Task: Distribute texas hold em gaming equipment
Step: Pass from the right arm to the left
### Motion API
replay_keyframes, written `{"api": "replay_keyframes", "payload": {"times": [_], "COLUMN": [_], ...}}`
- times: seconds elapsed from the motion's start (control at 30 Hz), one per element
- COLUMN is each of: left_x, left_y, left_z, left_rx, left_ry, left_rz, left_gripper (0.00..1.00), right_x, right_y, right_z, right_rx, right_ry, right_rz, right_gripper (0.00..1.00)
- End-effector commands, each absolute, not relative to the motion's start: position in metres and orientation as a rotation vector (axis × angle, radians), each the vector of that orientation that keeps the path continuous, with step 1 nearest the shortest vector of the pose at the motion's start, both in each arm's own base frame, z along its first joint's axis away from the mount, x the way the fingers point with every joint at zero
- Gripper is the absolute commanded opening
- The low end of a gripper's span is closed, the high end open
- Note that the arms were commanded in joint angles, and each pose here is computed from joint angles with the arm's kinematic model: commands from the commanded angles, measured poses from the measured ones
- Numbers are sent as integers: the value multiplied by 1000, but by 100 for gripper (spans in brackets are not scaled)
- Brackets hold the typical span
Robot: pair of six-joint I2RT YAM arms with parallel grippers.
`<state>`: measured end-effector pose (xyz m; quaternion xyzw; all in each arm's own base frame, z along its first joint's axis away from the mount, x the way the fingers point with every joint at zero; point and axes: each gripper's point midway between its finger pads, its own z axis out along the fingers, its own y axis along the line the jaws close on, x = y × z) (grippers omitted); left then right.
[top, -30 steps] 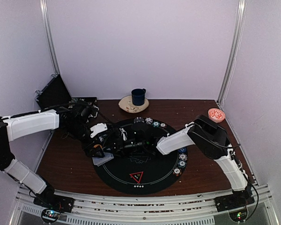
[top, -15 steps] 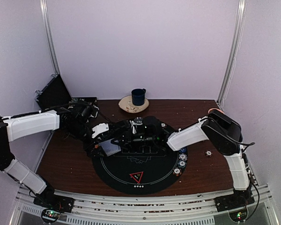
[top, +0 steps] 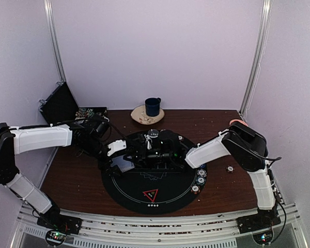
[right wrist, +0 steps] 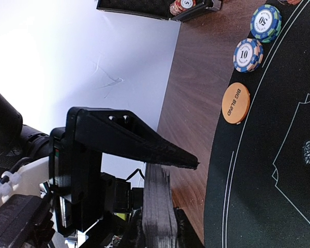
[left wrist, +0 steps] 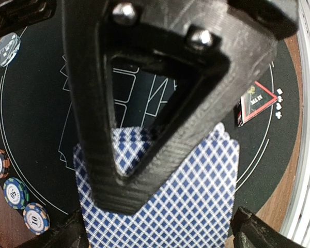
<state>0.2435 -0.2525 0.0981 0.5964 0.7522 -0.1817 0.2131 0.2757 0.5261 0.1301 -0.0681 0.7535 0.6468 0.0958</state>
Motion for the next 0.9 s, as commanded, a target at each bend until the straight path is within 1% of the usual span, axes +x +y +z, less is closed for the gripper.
{"api": "replay_keyframes", "payload": {"times": [0.0,0.37,0.5,0.63,0.8,0.87], "left_x": [249,252,251,251,250,248], "left_y": [-255,-261,-264,-265,-267,-268], "left_z": [96,98,97,96,100,101], "left_rx": [1639,1619,1621,1621,1615,1616], "left_ry": [2055,1995,1980,1970,1942,1934], "left_rz": [-485,-507,-528,-533,-547,-555], "left_gripper": [98,97,90,79,70,64], "right_x": [275,274,272,272,273,273], "right_y": [523,523,523,522,523,523], "right_z": [173,170,170,167,162,161], "right_rx": [-225,-216,-216,-207,-209,-211], "right_ry": [2092,2092,2093,2097,2113,2115], "right_rz": [1994,2021,2029,2036,2022,2020], "right_gripper": [0,0,0,0,0,0]}}
